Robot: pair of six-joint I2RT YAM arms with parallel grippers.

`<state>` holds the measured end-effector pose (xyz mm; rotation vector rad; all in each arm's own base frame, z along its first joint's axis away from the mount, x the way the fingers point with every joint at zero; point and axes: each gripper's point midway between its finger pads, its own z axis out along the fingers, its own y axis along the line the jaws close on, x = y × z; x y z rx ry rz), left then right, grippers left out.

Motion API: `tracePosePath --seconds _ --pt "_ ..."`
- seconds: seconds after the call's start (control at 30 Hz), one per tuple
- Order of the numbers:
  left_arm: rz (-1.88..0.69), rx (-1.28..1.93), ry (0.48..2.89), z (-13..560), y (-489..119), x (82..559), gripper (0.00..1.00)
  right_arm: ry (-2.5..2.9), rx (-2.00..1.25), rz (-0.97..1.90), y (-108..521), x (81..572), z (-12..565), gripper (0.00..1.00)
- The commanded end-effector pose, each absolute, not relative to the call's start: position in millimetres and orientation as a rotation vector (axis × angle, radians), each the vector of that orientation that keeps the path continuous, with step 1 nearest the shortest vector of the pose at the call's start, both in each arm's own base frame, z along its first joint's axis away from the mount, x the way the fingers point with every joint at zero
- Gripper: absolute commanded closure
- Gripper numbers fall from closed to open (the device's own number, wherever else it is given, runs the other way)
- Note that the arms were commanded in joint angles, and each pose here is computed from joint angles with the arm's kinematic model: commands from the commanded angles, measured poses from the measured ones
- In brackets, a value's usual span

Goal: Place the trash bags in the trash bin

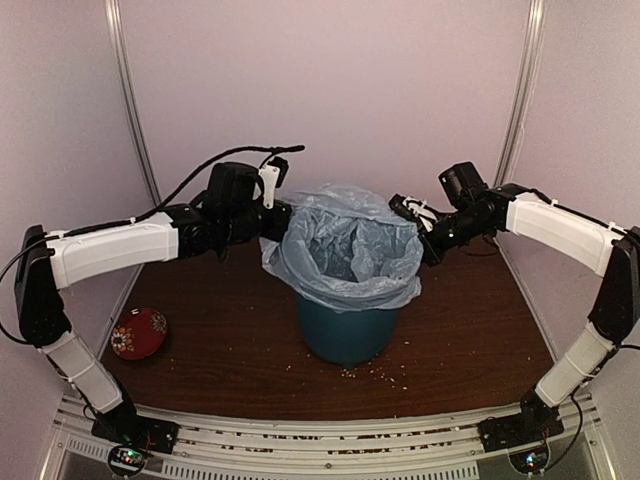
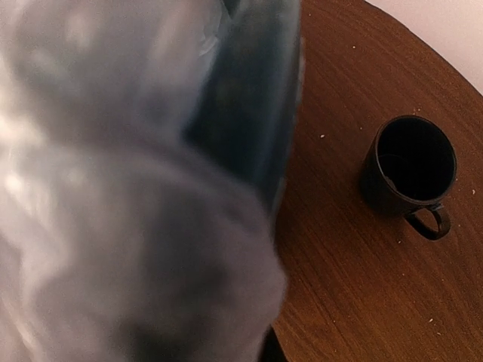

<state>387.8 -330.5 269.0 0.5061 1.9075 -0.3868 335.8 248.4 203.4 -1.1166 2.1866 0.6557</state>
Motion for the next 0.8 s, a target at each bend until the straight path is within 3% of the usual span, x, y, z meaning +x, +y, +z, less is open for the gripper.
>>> tracePosePath --seconds 0.0,0.33,0.5,0.77 --pt "-0.480 0.576 1.963 238 -349 370 1.00 2.276 -1.192 0.679 244 312 168 1.00" --pt "-0.609 0.591 1.719 337 -326 325 1.00 2.002 -1.124 0.668 233 279 256 1.00" --pt "-0.520 0.613 1.798 335 -321 332 1.00 2.002 -1.109 0.610 225 279 268 1.00" --pt "-0.365 0.636 1.895 315 -332 379 1.00 2.054 -1.013 0.597 218 327 267 0.99"
